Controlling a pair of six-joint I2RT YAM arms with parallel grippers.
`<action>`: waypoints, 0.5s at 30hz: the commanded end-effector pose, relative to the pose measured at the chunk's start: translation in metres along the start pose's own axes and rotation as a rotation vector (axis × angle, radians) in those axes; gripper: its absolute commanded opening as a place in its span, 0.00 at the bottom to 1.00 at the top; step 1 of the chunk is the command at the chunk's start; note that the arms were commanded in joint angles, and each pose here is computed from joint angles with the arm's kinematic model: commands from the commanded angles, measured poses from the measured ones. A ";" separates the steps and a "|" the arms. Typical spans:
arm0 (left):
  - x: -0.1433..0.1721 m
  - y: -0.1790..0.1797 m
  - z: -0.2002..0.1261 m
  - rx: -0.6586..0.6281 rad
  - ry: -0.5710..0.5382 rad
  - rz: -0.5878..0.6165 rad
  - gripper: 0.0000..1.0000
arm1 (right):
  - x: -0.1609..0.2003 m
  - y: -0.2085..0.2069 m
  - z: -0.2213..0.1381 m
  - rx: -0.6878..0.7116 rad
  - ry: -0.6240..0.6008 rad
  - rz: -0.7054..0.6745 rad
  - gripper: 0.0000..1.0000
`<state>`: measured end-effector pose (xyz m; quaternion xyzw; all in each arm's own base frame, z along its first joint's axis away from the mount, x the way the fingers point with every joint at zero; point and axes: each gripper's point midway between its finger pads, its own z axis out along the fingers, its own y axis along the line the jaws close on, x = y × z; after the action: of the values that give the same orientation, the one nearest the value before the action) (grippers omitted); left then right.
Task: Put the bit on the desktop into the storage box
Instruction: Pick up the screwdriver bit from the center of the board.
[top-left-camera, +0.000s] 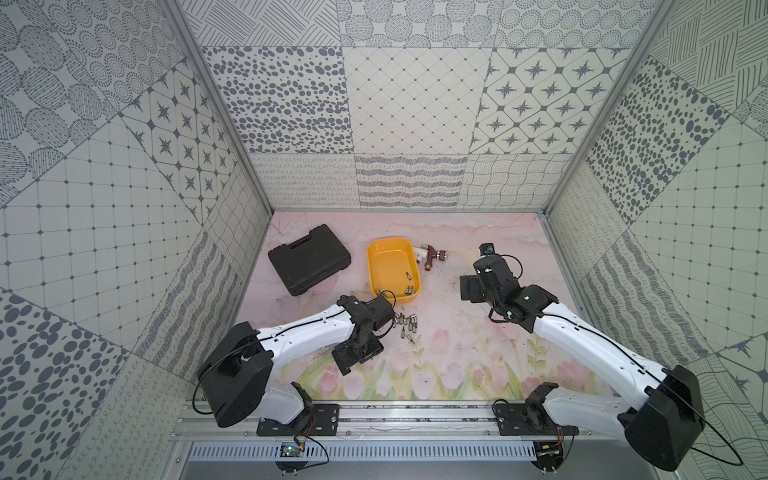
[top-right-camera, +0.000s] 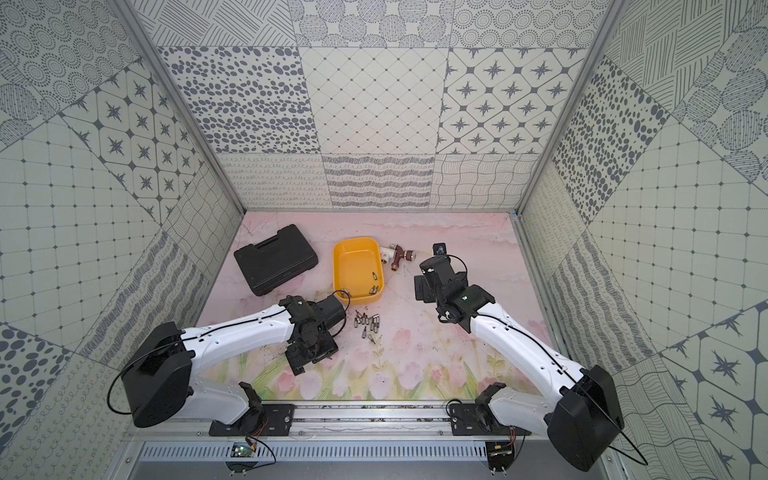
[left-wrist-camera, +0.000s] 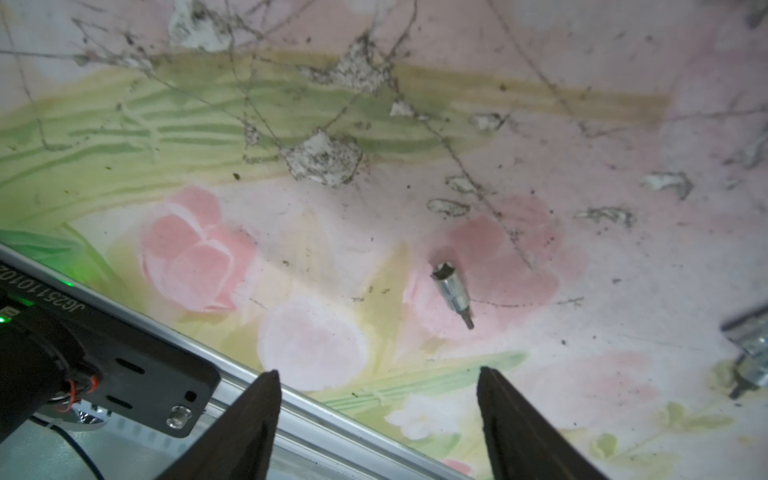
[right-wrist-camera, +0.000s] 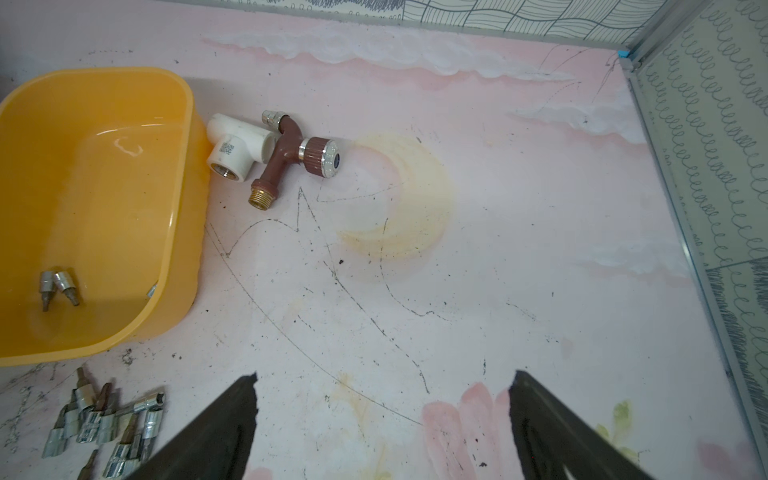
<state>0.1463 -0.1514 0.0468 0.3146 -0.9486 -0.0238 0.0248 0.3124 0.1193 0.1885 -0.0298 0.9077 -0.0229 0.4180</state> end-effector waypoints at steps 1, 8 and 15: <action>-0.006 -0.012 0.014 0.023 -0.030 -0.152 0.75 | -0.005 -0.008 -0.004 0.009 -0.046 0.056 0.97; -0.013 -0.033 0.021 0.067 -0.053 -0.152 0.70 | 0.001 -0.011 -0.004 0.004 -0.038 0.066 0.97; -0.014 -0.035 0.026 0.081 -0.057 -0.168 0.65 | 0.004 -0.010 -0.002 0.001 -0.025 0.063 0.97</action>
<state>0.1687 -0.1684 0.0209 0.3728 -0.9279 -0.0058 0.0029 0.3051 0.1071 0.1827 -0.0128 0.9082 -0.0231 0.4178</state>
